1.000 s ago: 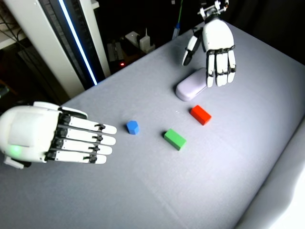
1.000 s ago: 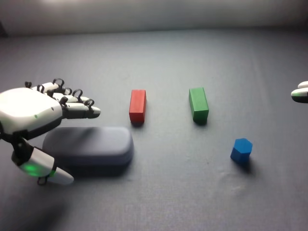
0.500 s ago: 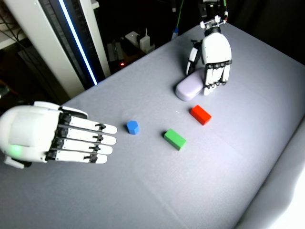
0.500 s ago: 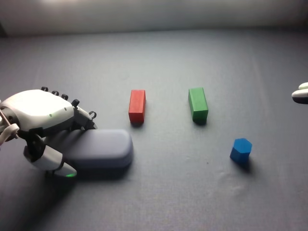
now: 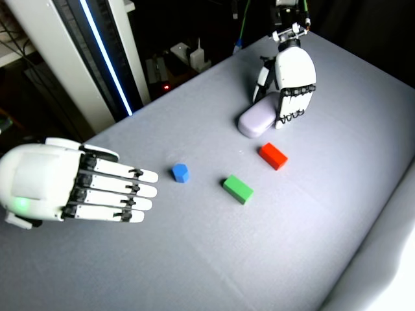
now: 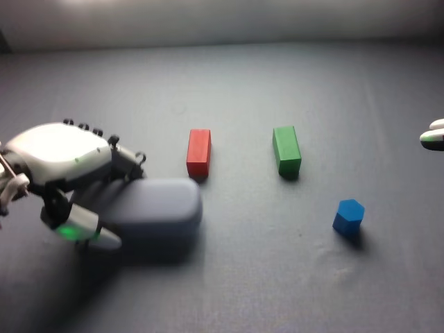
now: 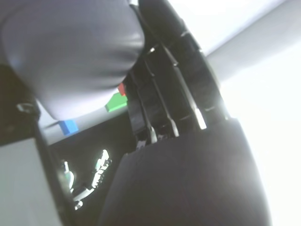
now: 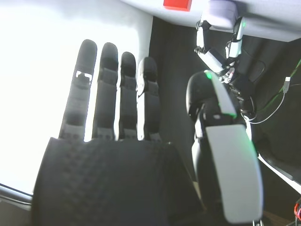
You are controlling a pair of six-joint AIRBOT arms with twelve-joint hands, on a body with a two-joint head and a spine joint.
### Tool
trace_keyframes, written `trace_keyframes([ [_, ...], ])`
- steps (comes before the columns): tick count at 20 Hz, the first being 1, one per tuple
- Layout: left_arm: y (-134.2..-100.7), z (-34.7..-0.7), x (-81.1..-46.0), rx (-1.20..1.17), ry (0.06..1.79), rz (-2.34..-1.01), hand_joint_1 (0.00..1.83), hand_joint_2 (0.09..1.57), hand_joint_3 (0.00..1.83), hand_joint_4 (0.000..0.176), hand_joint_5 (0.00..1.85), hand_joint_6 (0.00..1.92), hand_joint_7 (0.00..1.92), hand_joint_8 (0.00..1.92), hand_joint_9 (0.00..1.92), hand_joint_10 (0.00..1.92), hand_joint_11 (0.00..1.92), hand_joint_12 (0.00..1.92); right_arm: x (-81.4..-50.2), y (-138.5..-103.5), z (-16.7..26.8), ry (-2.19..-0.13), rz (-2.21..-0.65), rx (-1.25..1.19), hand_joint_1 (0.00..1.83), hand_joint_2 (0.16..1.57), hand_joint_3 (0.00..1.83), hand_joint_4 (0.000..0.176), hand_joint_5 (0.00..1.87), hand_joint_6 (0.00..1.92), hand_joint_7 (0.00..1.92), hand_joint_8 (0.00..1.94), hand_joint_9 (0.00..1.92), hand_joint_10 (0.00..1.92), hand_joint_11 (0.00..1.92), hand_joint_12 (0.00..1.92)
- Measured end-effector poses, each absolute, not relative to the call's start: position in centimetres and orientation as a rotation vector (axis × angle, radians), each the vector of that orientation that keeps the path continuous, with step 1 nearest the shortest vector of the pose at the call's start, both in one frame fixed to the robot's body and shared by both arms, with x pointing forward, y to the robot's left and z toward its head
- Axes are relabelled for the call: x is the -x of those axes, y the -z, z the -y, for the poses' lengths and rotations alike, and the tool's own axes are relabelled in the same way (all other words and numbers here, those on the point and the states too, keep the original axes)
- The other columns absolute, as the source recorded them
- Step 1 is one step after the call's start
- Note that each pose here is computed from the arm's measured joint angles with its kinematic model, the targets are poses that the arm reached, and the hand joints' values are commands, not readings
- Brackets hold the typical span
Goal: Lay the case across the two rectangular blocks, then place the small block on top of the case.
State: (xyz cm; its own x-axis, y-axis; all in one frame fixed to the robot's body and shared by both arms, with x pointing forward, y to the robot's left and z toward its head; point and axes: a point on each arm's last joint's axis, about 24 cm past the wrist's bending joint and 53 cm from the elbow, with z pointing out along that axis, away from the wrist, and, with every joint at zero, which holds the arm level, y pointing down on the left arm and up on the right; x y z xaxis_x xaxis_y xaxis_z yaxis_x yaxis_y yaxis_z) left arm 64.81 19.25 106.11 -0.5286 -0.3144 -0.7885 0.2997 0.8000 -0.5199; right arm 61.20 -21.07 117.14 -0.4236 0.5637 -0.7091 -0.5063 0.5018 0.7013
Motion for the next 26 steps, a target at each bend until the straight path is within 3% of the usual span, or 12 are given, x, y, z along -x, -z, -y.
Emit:
trace_keyframes([
  [1,-107.7,-19.0,-65.4,0.015,0.795,-1.931,1.37,1.05,0.00,0.000,0.98,0.86,1.21,0.60,1.11,0.86,0.95,1.06,-61.2,-117.1,21.0,-1.189,-1.620,-0.050,0.58,1.32,0.00,0.000,0.48,0.00,0.46,0.00,0.49,0.01,0.22,0.77],
  [3,-110.9,-18.4,-66.4,0.016,0.841,-1.831,1.28,1.06,0.00,0.000,0.99,0.88,1.23,0.67,1.20,0.43,0.95,1.08,-61.2,-117.0,20.9,-1.191,-1.622,-0.050,0.59,1.32,0.00,0.000,0.48,0.00,0.47,0.00,0.49,0.00,0.22,0.78],
  [7,-113.3,-15.9,-67.6,-0.003,0.908,-1.741,1.27,1.07,0.00,0.000,1.01,0.80,1.16,0.85,1.22,0.33,0.87,1.23,-61.2,-116.9,20.9,-1.192,-1.622,-0.051,0.62,1.31,0.00,0.000,0.49,0.00,0.48,0.00,0.49,0.00,0.20,0.78],
  [9,-113.9,-14.6,-67.8,-0.021,0.935,-1.723,1.28,1.06,0.00,0.000,1.01,0.77,1.17,0.84,1.24,0.39,0.93,1.24,-61.2,-116.9,20.9,-1.191,-1.622,-0.051,0.62,1.31,0.00,0.000,0.49,0.00,0.47,0.00,0.48,0.00,0.18,0.77],
  [10,-114.6,-13.8,-68.2,-0.023,0.951,-1.704,1.37,1.07,0.00,0.000,0.97,0.83,1.13,0.80,1.04,0.98,0.88,1.28,-61.2,-117.0,21.0,-1.191,-1.621,-0.054,0.62,1.31,0.00,0.000,0.49,0.00,0.47,0.00,0.47,0.00,0.18,0.77],
  [11,-114.9,-13.3,-68.6,-0.028,0.956,-1.693,1.39,1.08,0.00,0.000,0.95,0.89,1.12,0.79,1.00,1.09,0.86,1.27,-61.2,-117.0,21.0,-1.191,-1.621,-0.054,0.62,1.31,0.00,0.000,0.49,0.00,0.46,0.00,0.47,0.00,0.18,0.77],
  [12,-115.6,-12.5,-69.3,-0.032,0.966,-1.675,1.39,1.07,0.00,0.000,0.98,0.81,1.12,0.80,1.02,1.11,0.87,1.31,-61.2,-117.0,20.9,-1.191,-1.621,-0.053,0.63,1.31,0.00,0.000,0.49,0.00,0.46,0.00,0.47,0.00,0.17,0.77],
  [14,-116.6,-10.9,-70.2,-0.050,0.981,-1.655,1.26,1.08,0.00,0.000,0.98,0.87,1.11,0.92,1.00,0.82,0.80,1.40,-61.2,-117.0,20.9,-1.192,-1.621,-0.051,0.63,1.31,0.00,0.000,0.50,0.00,0.47,0.00,0.47,0.00,0.17,0.78],
  [22,-114.2,-7.6,-72.5,-0.024,0.982,-1.735,1.26,1.09,0.00,0.000,0.99,0.81,1.10,0.96,1.05,0.69,0.82,1.33,-61.3,-116.8,20.9,-1.192,-1.623,-0.052,0.61,1.32,0.00,0.000,0.49,0.00,0.45,0.00,0.46,0.00,0.17,0.77],
  [23,-114.1,-7.5,-72.7,-0.017,0.982,-1.738,1.27,1.08,0.00,0.000,1.01,0.78,1.10,0.96,1.06,0.71,0.82,1.33,-61.3,-116.8,20.9,-1.191,-1.622,-0.052,0.62,1.31,0.00,0.000,0.49,0.00,0.45,0.00,0.46,0.00,0.18,0.77],
  [24,-113.9,-7.2,-72.7,-0.018,0.986,-1.743,1.37,1.08,0.00,0.000,0.98,0.77,1.08,0.88,1.01,1.07,0.87,1.30,-61.3,-116.8,20.9,-1.192,-1.622,-0.052,0.60,1.32,0.00,0.000,0.48,0.00,0.45,0.00,0.47,0.00,0.18,0.76],
  [26,-113.4,-6.4,-72.4,-0.034,0.988,-1.760,1.38,1.09,0.00,0.000,0.96,0.79,1.06,0.89,0.99,1.16,0.88,1.30,-61.3,-116.8,20.8,-1.191,-1.624,-0.049,0.61,1.32,0.00,0.000,0.49,0.00,0.46,0.00,0.47,0.00,0.19,0.76],
])
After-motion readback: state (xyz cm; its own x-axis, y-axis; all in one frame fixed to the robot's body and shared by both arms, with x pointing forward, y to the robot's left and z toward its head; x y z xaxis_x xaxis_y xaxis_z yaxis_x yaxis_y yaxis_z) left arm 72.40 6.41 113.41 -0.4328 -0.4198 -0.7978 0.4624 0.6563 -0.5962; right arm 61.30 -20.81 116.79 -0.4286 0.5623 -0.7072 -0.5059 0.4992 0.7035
